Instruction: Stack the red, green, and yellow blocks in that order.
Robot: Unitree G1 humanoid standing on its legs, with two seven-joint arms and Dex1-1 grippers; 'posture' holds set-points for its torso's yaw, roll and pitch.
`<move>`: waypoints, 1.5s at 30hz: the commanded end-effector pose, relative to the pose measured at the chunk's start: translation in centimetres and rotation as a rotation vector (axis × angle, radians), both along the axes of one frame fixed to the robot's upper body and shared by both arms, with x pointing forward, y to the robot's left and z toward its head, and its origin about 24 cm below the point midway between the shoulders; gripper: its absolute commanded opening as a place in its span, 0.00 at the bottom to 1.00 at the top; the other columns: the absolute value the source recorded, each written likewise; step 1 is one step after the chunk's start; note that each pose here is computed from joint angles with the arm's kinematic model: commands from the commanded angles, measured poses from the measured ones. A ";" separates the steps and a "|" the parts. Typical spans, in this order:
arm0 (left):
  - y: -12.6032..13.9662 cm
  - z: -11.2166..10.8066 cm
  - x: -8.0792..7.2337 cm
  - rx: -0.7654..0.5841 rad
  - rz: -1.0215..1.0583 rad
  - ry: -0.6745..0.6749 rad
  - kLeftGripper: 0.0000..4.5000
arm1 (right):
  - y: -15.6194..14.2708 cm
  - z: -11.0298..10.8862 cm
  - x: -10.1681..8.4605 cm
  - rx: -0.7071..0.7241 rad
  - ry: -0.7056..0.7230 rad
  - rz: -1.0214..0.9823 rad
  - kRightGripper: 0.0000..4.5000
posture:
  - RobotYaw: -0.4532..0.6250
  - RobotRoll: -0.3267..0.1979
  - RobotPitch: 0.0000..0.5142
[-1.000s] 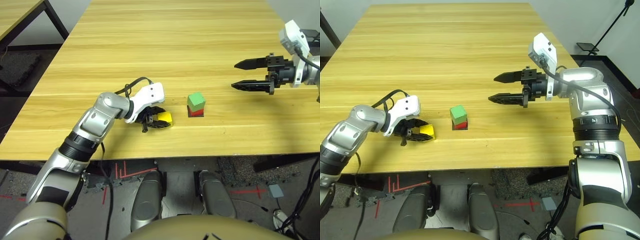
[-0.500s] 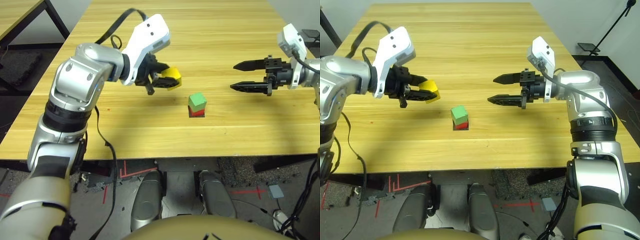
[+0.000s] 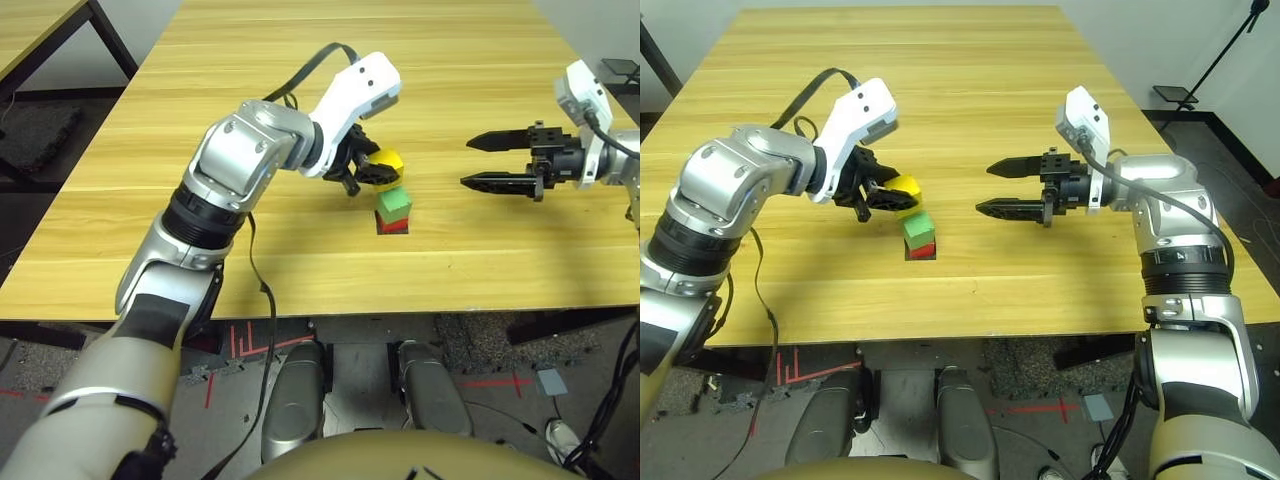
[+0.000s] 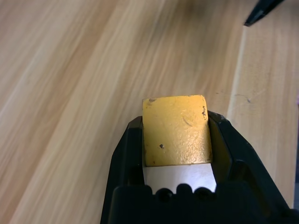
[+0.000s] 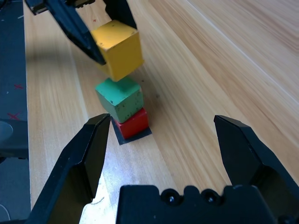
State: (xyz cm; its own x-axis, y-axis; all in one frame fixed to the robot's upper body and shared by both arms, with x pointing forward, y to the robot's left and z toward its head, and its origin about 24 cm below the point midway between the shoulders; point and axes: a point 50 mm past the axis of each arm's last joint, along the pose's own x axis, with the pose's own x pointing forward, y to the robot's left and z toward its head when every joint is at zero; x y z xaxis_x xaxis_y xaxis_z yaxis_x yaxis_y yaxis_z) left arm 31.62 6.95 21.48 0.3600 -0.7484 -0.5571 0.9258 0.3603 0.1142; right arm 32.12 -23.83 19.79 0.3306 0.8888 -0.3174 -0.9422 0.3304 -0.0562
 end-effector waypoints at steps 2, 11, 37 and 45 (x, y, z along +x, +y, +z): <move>-0.6 -0.3 -0.6 0.023 -0.030 0.010 0.43 | -0.3 0.3 -0.3 0.013 -0.010 -0.011 1.00 | 0.59 0.71 0.21; -1.2 -0.9 -0.8 0.023 -0.046 0.021 0.43 | 0.0 0.0 -0.3 0.023 -0.009 -0.011 1.00 | 0.59 0.72 0.21; -1.3 -1.1 -0.2 0.023 -0.056 -0.005 0.78 | -0.2 -0.2 -0.7 0.036 -0.004 -0.030 1.00 | 0.59 0.69 0.21; 1.9 3.8 -0.6 -0.303 0.152 -0.160 0.99 | -4.8 0.8 -0.2 0.161 -0.041 -0.298 1.00 | 0.63 0.61 0.15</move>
State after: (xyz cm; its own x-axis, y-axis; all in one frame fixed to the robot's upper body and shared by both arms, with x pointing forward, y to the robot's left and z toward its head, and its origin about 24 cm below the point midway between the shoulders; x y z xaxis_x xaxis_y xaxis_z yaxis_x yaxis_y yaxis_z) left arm 31.05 7.72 24.66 0.4780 -0.8223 -0.3087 0.8779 0.4588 0.1374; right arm 31.91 -26.67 19.91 0.4962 0.8409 -0.2162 -0.8636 0.5036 -0.0233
